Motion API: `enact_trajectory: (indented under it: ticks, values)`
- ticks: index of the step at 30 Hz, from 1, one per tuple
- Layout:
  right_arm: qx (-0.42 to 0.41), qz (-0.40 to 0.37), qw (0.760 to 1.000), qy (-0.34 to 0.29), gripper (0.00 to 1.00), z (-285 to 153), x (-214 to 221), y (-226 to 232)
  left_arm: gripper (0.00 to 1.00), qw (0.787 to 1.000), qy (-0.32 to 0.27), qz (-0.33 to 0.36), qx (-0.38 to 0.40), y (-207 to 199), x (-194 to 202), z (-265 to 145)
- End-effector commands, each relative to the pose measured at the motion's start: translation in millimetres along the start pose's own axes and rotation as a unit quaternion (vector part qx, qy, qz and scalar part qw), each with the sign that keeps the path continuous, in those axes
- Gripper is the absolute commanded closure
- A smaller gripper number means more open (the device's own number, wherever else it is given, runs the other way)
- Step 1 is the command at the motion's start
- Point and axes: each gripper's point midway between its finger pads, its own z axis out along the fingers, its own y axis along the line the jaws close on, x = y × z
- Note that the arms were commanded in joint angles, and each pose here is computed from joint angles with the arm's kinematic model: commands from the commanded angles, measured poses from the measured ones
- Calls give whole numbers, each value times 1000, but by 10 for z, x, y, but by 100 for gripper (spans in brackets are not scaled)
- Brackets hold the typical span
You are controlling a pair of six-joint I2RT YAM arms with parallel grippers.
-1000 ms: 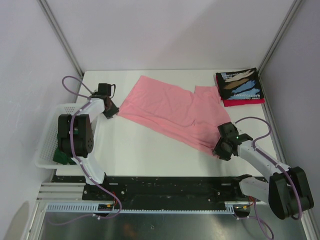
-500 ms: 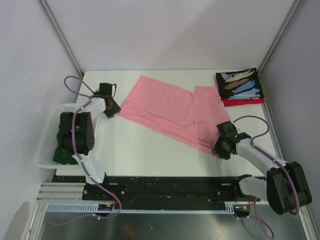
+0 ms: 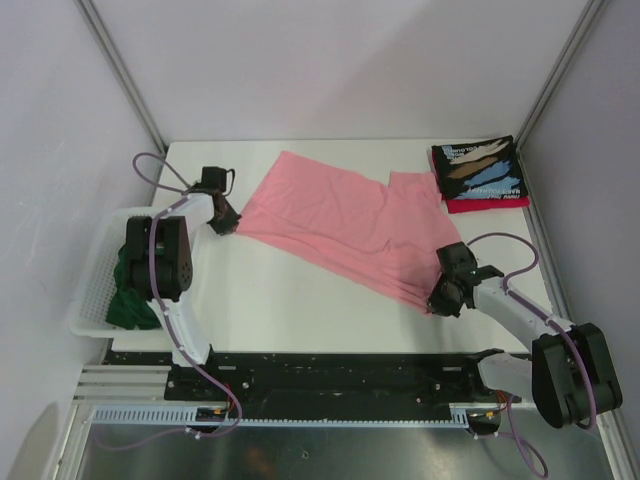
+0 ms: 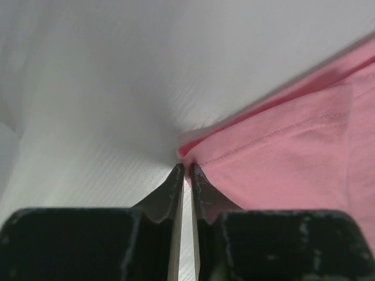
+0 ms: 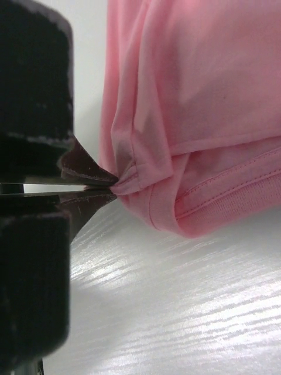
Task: Fold and stack the t-shirts
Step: Fold the flattened tshirt in 1/3 of the way
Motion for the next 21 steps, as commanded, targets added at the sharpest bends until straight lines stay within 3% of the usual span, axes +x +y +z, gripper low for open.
enact_trajectory:
  ticks: [1,4,9,21]
  values:
    - [-15,7,999,36,97,-39,115,18,93,999,-45,-16,-11,-30,-286,-86]
    - [-22,21,998,54,100,-116,156,22,99,997,-67,-22,-19,6,-348,-207]
    - [-21,54,996,73,100,-327,255,-26,100,993,-97,-33,-51,244,-340,-433]
    - [-66,109,987,93,100,-947,676,-190,100,985,-107,-71,-111,905,136,-854]
